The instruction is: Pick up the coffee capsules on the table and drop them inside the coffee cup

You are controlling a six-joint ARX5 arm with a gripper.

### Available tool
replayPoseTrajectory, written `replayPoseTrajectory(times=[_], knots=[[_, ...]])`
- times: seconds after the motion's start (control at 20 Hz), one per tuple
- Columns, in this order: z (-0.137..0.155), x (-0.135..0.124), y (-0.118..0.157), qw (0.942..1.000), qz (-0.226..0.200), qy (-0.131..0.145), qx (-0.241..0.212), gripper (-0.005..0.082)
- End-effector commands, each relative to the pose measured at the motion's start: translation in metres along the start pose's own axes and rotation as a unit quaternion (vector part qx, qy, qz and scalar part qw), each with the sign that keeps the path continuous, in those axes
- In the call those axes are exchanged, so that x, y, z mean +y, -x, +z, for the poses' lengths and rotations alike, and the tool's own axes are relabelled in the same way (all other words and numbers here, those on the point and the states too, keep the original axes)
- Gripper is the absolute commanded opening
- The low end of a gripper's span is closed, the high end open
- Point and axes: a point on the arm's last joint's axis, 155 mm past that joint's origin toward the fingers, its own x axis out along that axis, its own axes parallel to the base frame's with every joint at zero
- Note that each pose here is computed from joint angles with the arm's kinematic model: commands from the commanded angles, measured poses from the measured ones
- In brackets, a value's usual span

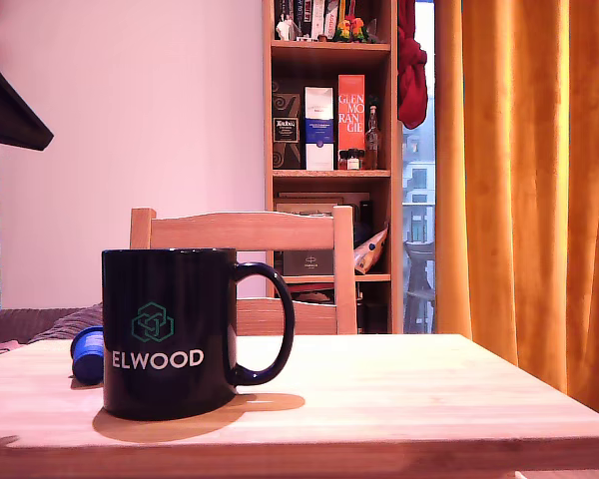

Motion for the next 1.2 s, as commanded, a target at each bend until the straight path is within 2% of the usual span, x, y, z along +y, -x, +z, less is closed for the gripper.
replayPoseTrajectory(times=[0.0,0.15,0.35,0.55,0.75,0.9,0.95,1.0,1.15], knots=[[-0.009,0.002,-0.002,1.0000,0.003,0.003,0.005,-0.0020],[-0.010,0.008,0.003,0.9996,0.027,-0.002,-0.006,-0.0020],[-0.013,0.022,0.012,0.9962,0.077,0.016,-0.039,-0.0020],[-0.026,0.037,0.017,0.9899,0.119,0.056,-0.052,-0.0020],[-0.037,0.036,0.013,0.9893,0.110,0.088,-0.037,-0.0019],[-0.041,0.033,0.007,0.9902,0.100,0.095,-0.024,0.0001],[-0.045,0.033,0.004,0.9903,0.098,0.097,-0.015,0.0042],[-0.047,0.034,0.001,0.9903,0.097,0.099,-0.007,0.0124],[-0.046,0.036,-0.012,0.9908,0.091,0.100,-0.001,0.0556]])
